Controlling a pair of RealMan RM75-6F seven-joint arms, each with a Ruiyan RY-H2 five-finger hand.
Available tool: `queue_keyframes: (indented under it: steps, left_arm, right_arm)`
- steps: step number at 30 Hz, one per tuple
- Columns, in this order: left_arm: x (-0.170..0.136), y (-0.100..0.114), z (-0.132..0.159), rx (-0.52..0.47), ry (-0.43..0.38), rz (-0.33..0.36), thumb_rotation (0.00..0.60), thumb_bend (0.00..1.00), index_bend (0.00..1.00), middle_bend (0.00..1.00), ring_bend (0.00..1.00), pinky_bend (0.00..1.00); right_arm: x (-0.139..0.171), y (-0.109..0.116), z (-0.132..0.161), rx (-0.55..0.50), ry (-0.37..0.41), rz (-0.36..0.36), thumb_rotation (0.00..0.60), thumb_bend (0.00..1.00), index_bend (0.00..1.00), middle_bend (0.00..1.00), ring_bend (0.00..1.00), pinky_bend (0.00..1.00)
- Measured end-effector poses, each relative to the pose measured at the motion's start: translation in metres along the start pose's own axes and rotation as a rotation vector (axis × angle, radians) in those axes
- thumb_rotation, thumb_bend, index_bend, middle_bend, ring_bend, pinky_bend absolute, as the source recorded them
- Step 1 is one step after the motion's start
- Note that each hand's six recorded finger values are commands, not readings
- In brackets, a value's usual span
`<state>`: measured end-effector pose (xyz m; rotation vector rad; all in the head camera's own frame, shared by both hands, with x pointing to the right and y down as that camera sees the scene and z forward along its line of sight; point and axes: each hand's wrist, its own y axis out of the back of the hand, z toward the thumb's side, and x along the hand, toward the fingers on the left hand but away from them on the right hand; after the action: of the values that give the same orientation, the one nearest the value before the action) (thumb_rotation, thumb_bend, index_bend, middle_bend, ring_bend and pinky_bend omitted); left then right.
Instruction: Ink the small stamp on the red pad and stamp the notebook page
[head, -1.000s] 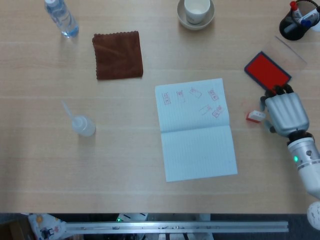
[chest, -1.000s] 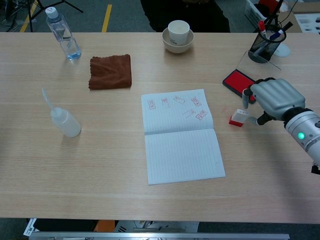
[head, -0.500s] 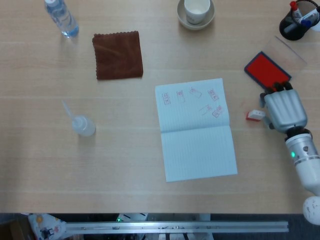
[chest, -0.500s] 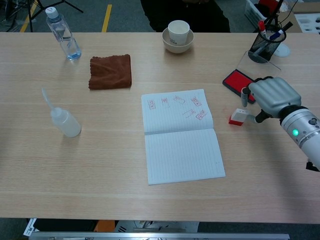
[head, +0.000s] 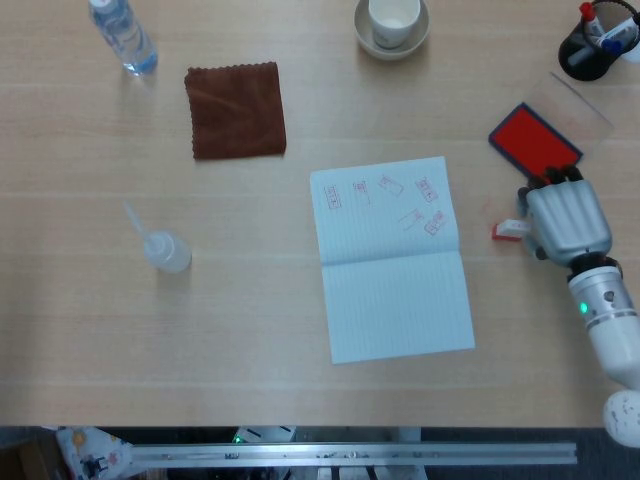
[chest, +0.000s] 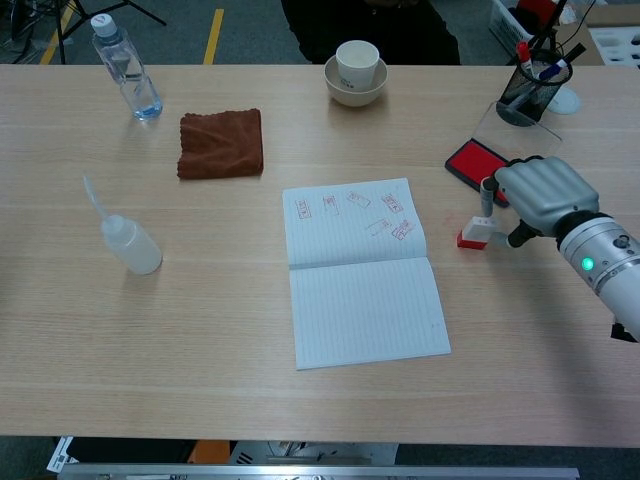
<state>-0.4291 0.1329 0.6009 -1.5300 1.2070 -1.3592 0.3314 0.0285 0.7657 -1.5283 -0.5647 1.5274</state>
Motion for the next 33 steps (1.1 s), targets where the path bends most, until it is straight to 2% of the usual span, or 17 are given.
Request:
queue_keyframes:
  steps: [17,24,33]
  left_arm:
    - [-0.003,0.003,-0.007,-0.003,0.023,0.006,0.600,0.34,0.12,0.10,0.02,0.05]
    - [-0.003,0.003,-0.007,-0.004,0.022,0.007,0.600,0.34,0.12,0.10,0.02,0.05]
    - [-0.003,0.003,-0.009,-0.002,0.028,0.005,0.600,0.34,0.12,0.10,0.02,0.05]
  right_arm:
    - [-0.015,-0.006,0.011,0.013,-0.003,0.014,0.600,0.21,0.51,0.39,0.22,0.21]
    - [-0.016,-0.007,0.015,0.007,0.010,0.018,0.600,0.26,0.51,0.39,0.22,0.21]
    - [-0.015,-0.007,0.015,0.003,0.013,0.018,0.600,0.27,0.51,0.39,0.22,0.21]
